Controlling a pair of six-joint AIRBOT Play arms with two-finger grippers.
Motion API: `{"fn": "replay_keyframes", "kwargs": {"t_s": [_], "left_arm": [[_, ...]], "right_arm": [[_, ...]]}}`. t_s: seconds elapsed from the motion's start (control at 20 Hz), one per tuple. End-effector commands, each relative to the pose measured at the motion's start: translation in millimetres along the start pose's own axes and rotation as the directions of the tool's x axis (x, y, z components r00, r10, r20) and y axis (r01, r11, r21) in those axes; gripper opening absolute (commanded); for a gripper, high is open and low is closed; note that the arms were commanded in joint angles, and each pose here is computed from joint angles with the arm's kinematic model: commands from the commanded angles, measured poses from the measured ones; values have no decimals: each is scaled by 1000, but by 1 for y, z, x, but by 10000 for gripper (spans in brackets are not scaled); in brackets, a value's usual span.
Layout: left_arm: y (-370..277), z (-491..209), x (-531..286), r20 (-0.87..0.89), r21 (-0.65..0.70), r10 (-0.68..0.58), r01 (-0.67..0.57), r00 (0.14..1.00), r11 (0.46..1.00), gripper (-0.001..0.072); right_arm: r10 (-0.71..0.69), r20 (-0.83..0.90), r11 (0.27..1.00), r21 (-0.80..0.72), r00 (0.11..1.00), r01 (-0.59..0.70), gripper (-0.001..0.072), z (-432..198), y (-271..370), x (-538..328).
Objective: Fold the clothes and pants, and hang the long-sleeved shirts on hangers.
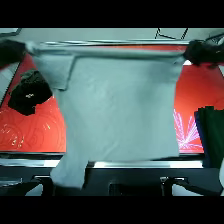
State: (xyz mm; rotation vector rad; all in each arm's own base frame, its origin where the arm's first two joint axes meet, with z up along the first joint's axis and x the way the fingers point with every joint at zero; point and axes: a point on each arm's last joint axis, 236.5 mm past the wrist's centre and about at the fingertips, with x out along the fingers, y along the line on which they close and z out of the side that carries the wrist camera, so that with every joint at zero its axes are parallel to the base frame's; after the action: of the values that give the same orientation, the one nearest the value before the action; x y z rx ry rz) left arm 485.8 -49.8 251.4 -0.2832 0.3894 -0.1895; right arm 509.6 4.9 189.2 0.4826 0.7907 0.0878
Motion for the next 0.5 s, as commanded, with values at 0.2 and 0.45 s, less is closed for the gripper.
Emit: {"fn": "replay_keyframes", "kwargs": {"t_s": [0.2,0.45], "left_arm": [[27,-208,111,-479,-258,-84,-48,874,965,26],[31,-206,82,-582,-255,-122,-38,804,966,634]], "right_arm": [[96,-361,935,352,928,40,40,-97,-41,133],[79,-343,935,350,936,49,403,-83,-56,110]]}}
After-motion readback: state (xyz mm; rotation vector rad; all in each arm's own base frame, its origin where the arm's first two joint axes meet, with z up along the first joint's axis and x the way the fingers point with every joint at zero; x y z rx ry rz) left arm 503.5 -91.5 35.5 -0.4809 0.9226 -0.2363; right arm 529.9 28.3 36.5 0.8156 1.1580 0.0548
